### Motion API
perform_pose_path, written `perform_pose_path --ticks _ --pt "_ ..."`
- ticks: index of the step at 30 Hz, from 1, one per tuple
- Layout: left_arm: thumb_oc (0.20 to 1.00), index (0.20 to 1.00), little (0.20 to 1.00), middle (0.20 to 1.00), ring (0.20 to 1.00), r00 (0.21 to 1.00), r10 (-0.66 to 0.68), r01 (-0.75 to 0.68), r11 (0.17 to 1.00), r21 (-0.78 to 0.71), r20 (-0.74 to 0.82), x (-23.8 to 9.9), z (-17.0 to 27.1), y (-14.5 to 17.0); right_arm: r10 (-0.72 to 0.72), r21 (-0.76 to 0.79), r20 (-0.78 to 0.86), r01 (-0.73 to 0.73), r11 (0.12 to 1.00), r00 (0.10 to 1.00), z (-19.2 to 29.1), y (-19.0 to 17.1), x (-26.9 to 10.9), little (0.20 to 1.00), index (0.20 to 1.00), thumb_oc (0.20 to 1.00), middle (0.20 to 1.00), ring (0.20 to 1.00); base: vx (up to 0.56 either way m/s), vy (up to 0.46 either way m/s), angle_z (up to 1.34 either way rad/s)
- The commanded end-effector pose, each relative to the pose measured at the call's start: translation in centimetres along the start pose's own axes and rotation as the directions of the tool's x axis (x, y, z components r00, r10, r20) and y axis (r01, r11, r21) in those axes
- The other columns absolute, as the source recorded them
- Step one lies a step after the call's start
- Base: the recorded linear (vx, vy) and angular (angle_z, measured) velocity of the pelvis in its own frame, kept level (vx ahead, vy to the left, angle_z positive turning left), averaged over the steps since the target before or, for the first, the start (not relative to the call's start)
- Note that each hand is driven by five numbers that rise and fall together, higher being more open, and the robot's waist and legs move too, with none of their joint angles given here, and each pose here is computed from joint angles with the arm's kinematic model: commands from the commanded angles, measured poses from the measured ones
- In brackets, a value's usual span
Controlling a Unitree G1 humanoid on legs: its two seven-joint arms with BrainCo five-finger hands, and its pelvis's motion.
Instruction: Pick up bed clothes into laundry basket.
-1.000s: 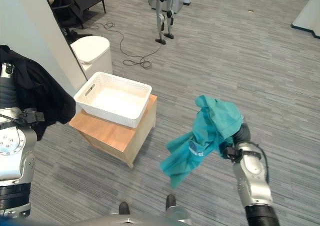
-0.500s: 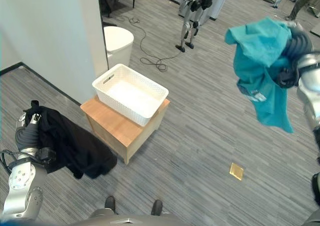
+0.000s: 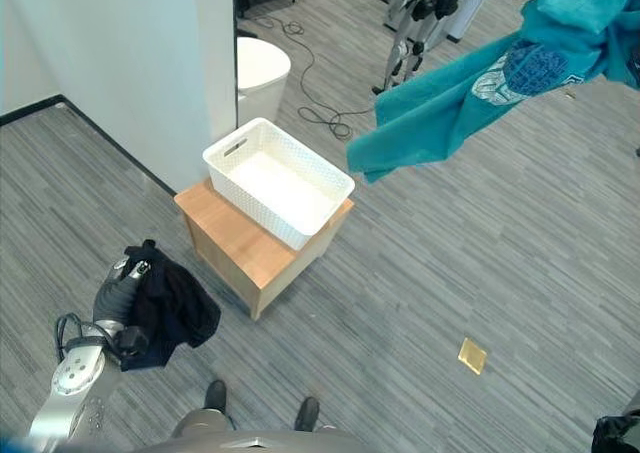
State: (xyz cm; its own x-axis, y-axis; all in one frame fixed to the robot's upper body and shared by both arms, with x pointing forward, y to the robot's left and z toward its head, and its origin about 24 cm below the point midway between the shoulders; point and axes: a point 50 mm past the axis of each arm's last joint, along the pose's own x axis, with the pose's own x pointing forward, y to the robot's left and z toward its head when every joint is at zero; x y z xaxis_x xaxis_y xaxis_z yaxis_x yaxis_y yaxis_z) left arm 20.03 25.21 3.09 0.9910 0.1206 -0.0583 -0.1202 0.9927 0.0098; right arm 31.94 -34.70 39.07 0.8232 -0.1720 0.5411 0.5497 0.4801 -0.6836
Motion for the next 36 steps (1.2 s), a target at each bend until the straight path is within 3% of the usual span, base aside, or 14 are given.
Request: perform_pose_path --ticks 1,7,15,28,36 --pt "0.200 0.200 0.200 0.200 0.200 0.972 -0.057 0.039 0.996 0.080 0.229 1.4 5.0 -0.1 -0.152 -0.046 0.132 0.159 0.986 0.979 3.8 -4.2 0.7 0.200 0.200 0.200 0.200 0.200 0.00 0.000 0.00" --pt "0.200 0.200 0.200 0.200 0.200 0.973 -0.024 0.003 0.996 0.092 0.231 1.8 4.9 0.5 -0.055 -0.089 0.344 0.091 0.992 0.937 10.4 -2.5 1.7 0.200 0.200 0.200 0.200 0.200 -0.01 -0.015 0.08" --pt "0.200 0.200 0.200 0.200 0.200 0.978 -0.038 0.004 0.987 0.163 0.205 2.2 4.7 1.1 -0.026 0.001 0.438 0.029 1.000 0.899 13.8 -1.2 2.0 0.200 0.200 0.200 0.200 0.200 -0.02 -0.035 0.13" --pt "0.200 0.200 0.200 0.200 0.200 0.975 0.031 -0.073 0.980 0.186 0.221 1.6 5.4 3.4 0.015 -0.060 0.328 0.005 0.998 0.945 12.5 1.8 3.5 0.200 0.200 0.200 0.200 0.200 -0.03 -0.019 0.08" --pt "0.200 0.200 0.200 0.200 0.200 0.973 0.002 -0.044 0.983 0.178 0.232 1.8 5.7 2.9 0.109 -0.240 0.261 -0.045 0.970 0.959 11.5 5.9 3.9 0.200 0.200 0.200 0.200 0.200 -0.01 -0.022 0.09"
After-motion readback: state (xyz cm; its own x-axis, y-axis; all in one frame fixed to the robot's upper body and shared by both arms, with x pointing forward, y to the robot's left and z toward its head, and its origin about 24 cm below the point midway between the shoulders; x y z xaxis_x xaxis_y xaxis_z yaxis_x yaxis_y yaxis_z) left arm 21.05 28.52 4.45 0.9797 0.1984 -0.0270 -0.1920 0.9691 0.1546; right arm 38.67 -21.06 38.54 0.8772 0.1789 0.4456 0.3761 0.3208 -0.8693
